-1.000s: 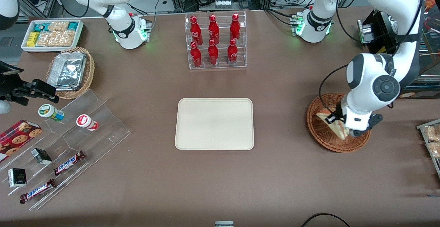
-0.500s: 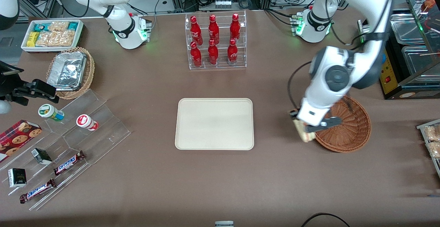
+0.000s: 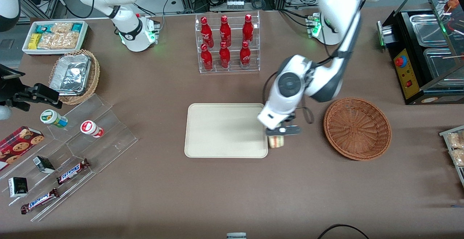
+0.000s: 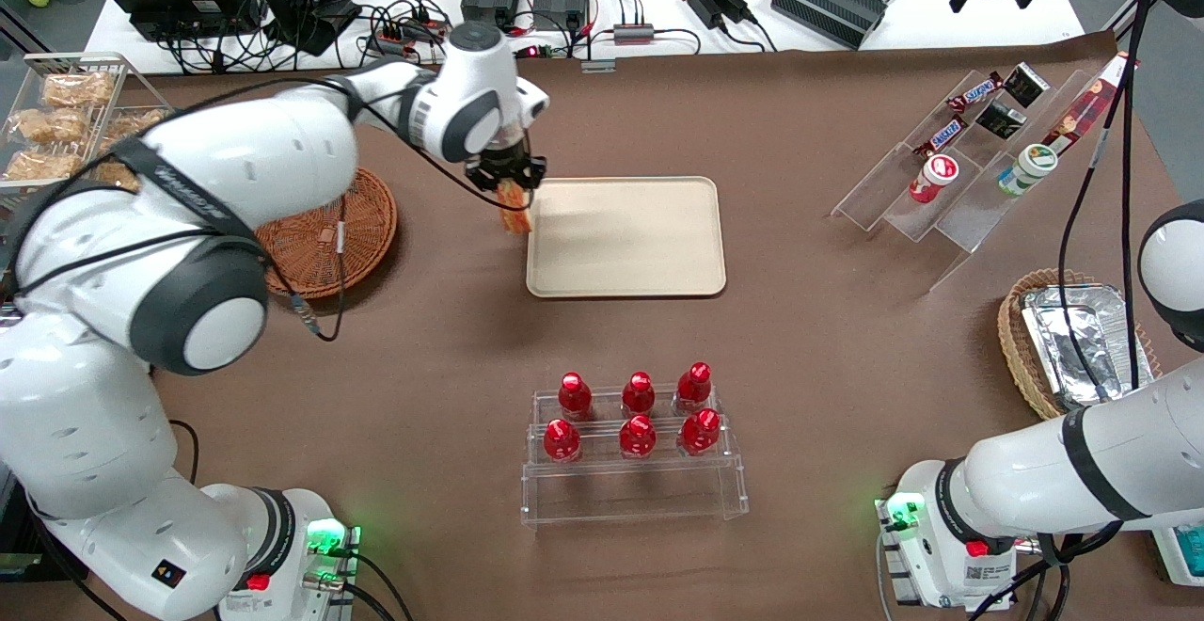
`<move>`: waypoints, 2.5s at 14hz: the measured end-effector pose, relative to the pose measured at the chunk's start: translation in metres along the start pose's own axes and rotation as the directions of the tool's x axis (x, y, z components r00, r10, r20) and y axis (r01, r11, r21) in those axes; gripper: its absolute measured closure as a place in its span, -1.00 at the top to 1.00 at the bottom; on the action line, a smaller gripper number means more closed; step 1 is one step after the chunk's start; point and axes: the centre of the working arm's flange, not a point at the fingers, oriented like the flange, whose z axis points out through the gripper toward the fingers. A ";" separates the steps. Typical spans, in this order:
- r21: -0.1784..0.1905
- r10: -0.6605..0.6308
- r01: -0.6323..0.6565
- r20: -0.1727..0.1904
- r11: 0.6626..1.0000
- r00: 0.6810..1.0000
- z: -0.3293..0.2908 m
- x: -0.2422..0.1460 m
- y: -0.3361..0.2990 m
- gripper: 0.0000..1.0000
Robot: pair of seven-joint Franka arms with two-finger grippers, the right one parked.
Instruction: Place sandwich from basket to tray
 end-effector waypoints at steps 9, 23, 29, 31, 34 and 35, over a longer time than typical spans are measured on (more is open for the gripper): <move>-0.026 0.055 -0.055 0.002 0.998 0.998 0.063 -0.017 0.059 -0.22; -0.041 0.021 -0.020 0.021 0.999 1.000 0.030 -0.009 0.056 0.94; -0.034 -0.174 0.176 0.049 0.984 0.984 -0.132 0.041 -0.088 1.00; -0.048 -0.240 0.241 0.037 0.969 0.970 -0.153 0.053 -0.139 1.00; -0.035 -0.263 0.265 0.042 0.964 0.964 -0.171 0.061 -0.202 1.00; -0.031 -0.245 0.246 0.050 0.969 0.968 -0.179 0.062 -0.223 1.00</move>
